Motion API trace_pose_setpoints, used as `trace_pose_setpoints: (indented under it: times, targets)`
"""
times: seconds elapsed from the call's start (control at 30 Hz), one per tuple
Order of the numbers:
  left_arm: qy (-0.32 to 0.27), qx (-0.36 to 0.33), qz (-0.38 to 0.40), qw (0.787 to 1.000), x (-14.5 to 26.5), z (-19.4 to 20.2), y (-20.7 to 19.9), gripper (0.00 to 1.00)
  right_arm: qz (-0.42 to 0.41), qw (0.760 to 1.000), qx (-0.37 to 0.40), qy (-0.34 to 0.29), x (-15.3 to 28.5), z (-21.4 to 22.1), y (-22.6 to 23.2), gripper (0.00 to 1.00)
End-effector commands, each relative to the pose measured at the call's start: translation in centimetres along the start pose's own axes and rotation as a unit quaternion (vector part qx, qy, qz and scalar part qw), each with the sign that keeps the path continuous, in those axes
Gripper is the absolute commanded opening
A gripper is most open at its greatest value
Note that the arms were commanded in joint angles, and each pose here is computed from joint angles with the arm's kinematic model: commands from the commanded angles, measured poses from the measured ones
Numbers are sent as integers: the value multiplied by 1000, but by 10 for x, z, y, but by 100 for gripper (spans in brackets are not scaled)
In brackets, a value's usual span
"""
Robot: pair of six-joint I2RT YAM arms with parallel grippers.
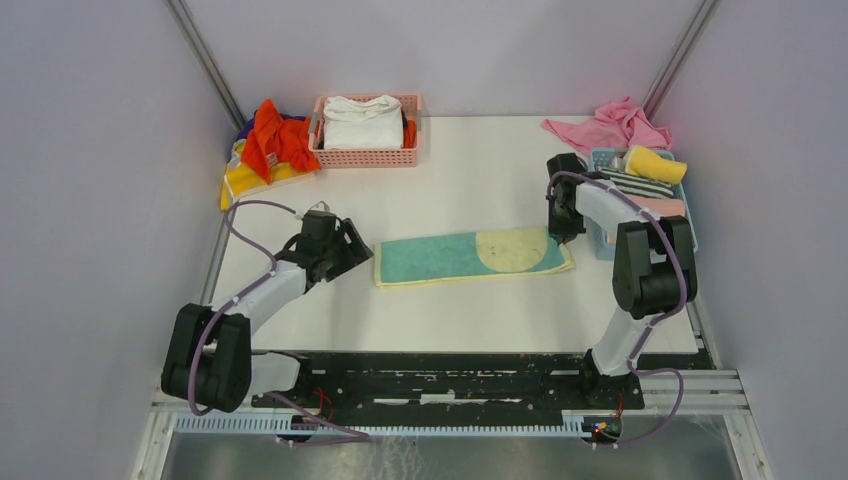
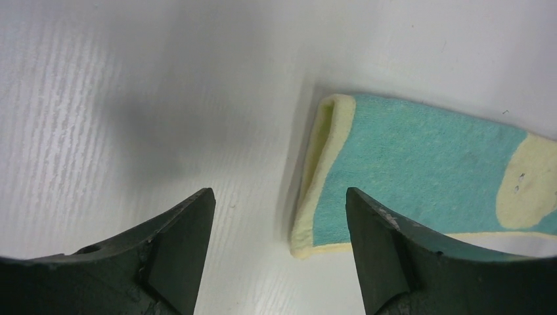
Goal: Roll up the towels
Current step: Fold the towel at the center of the board.
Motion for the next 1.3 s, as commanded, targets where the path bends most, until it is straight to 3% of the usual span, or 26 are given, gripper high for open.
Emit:
trace_pose_setpoints:
  times: [0.0, 0.17, 0.37, 0.63, 0.87, 1.27]
  targets:
    - [15, -5, 63, 998, -8, 0, -22, 78, 112, 991, 21, -71, 51, -30, -25, 1]
    - [69, -15, 100, 992, -21, 17, -44, 74, 101, 988, 75, -94, 81, -40, -5, 1]
    - [89, -17, 116, 989, -32, 28, -58, 68, -47, 987, 110, -103, 108, -34, 53, 1]
    - [116, -13, 108, 987, -43, 46, -50, 43, -211, 964, 139, -87, 128, -18, 142, 1]
    - [120, -9, 115, 986, -43, 54, -48, 32, -246, 953, 163, -73, 138, -8, 209, 1]
    - [123, -7, 119, 985, -41, 63, -44, 26, -253, 955, 129, -91, 138, -1, 277, 3]
Point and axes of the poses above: each gripper's point midway between its finger pads, its own x axis back along the fingers, its own y axis along the line the jaws close on, z = x × y, the point moved 6 cm from there along x, back along the fingers, and after that the axes turned 5 degrees about x, right-handed, at the moved point
